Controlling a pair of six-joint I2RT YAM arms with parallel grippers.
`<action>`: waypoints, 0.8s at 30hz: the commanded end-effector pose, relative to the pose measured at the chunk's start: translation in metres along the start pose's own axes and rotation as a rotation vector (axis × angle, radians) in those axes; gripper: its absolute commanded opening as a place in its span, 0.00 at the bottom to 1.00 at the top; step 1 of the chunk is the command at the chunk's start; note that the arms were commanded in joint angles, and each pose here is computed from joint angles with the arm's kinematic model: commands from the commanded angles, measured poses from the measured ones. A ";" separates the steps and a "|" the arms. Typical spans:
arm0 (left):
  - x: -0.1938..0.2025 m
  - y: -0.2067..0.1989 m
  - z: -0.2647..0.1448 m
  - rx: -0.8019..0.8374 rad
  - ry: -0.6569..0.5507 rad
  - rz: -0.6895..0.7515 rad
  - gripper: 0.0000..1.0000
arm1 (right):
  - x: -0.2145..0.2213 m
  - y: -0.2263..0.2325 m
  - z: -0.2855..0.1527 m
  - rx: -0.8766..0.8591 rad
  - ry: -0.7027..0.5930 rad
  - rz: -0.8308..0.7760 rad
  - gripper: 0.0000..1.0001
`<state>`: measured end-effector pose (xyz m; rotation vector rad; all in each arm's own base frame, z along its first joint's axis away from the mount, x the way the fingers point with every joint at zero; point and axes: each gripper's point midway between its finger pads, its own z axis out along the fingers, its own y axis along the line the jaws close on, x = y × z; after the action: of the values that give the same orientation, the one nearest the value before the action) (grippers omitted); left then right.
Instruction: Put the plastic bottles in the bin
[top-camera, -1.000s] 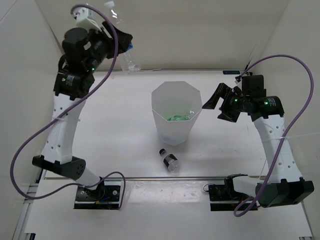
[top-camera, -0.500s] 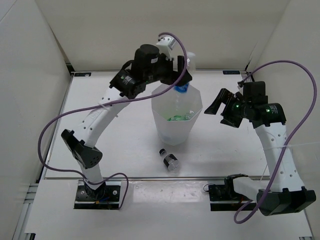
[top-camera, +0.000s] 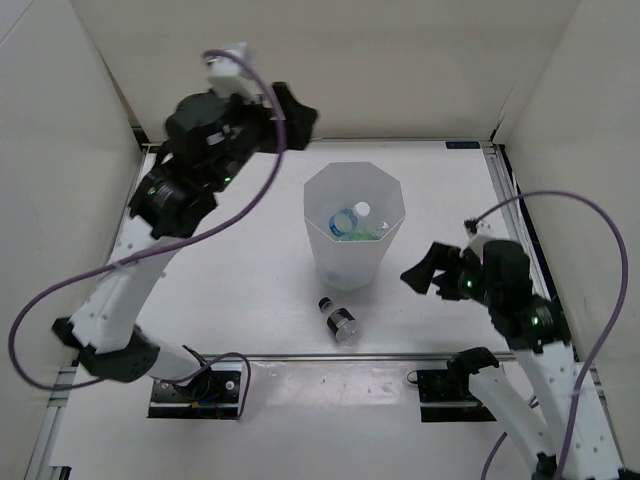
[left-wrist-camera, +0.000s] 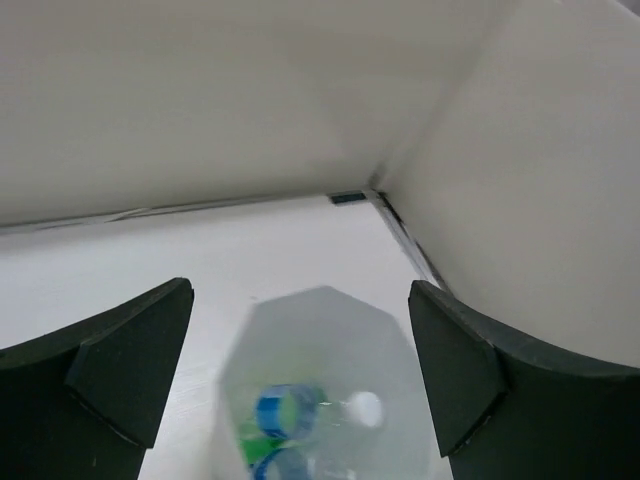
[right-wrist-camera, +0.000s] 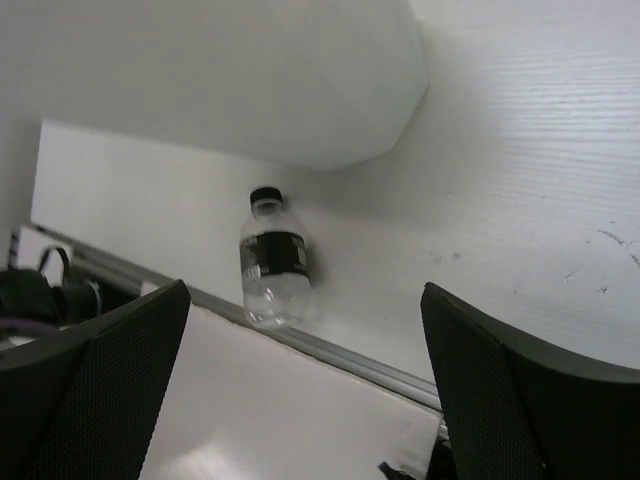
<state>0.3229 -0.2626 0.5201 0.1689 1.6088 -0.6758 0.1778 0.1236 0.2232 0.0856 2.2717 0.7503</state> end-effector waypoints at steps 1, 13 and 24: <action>0.002 0.088 -0.033 -0.330 -0.043 -0.031 1.00 | 0.017 0.000 0.011 -0.110 -0.110 -0.160 1.00; 0.105 0.206 -0.112 -0.675 0.222 -0.263 1.00 | 0.083 0.023 0.067 -0.225 0.014 -0.216 0.98; 0.116 0.195 -0.150 -0.657 0.275 -0.237 1.00 | 0.146 0.031 0.100 -0.012 0.093 -0.339 1.00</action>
<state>0.2862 -0.0618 0.3468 -0.4575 2.0479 -0.2653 0.1065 0.2283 0.0692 -0.5226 2.3835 0.6229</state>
